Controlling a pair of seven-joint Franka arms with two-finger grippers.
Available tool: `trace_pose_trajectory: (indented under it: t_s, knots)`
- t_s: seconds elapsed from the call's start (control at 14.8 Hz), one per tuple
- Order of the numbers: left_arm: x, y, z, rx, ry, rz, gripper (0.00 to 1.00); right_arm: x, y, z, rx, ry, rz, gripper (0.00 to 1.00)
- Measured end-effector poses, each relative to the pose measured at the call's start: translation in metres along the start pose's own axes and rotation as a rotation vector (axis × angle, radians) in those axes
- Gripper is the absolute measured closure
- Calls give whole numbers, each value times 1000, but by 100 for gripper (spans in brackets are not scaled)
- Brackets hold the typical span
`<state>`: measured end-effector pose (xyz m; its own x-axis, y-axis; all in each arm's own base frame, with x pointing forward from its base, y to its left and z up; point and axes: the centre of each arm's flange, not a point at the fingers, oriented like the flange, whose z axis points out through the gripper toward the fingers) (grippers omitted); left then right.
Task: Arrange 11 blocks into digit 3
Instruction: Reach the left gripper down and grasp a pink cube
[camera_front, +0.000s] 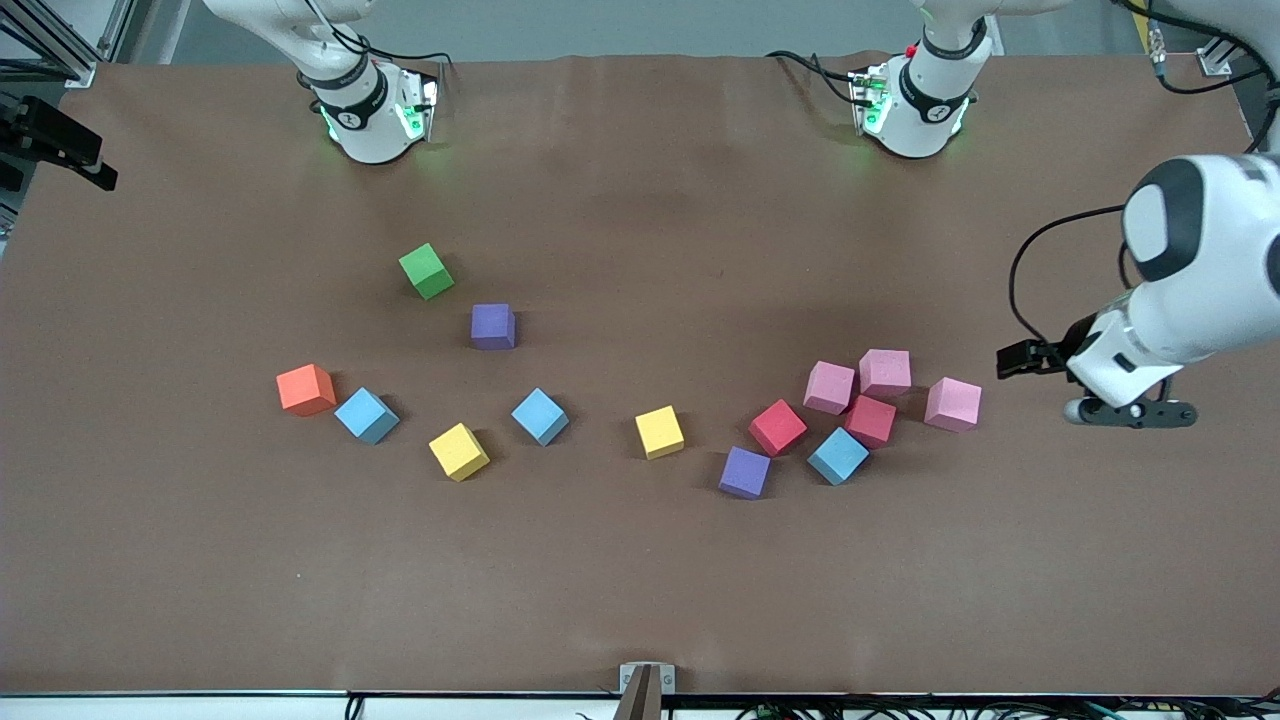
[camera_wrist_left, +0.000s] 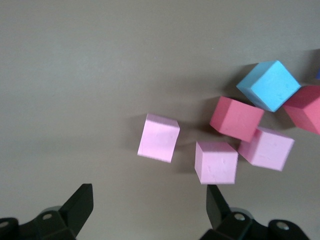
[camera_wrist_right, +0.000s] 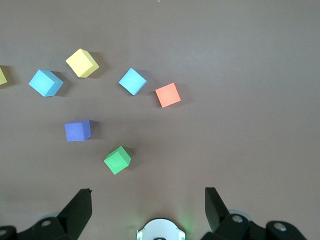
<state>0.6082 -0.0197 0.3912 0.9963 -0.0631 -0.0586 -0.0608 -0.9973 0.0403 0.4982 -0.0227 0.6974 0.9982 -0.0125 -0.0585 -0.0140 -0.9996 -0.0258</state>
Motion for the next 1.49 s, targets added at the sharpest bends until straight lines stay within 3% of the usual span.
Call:
trace_pose_trajectory:
  t_s: [0.54, 1.08, 1.49]
  knots:
    - [21, 20, 109, 3, -9, 40, 1, 0, 0, -1, 0, 4, 0, 0]
    - [6, 17, 162, 53, 20, 102, 1, 3, 3, 2, -1, 1, 5, 0]
    - [-4, 16, 180, 53, -1, 107, 6, 11, 4, 7, -2, 10, 8, 0]
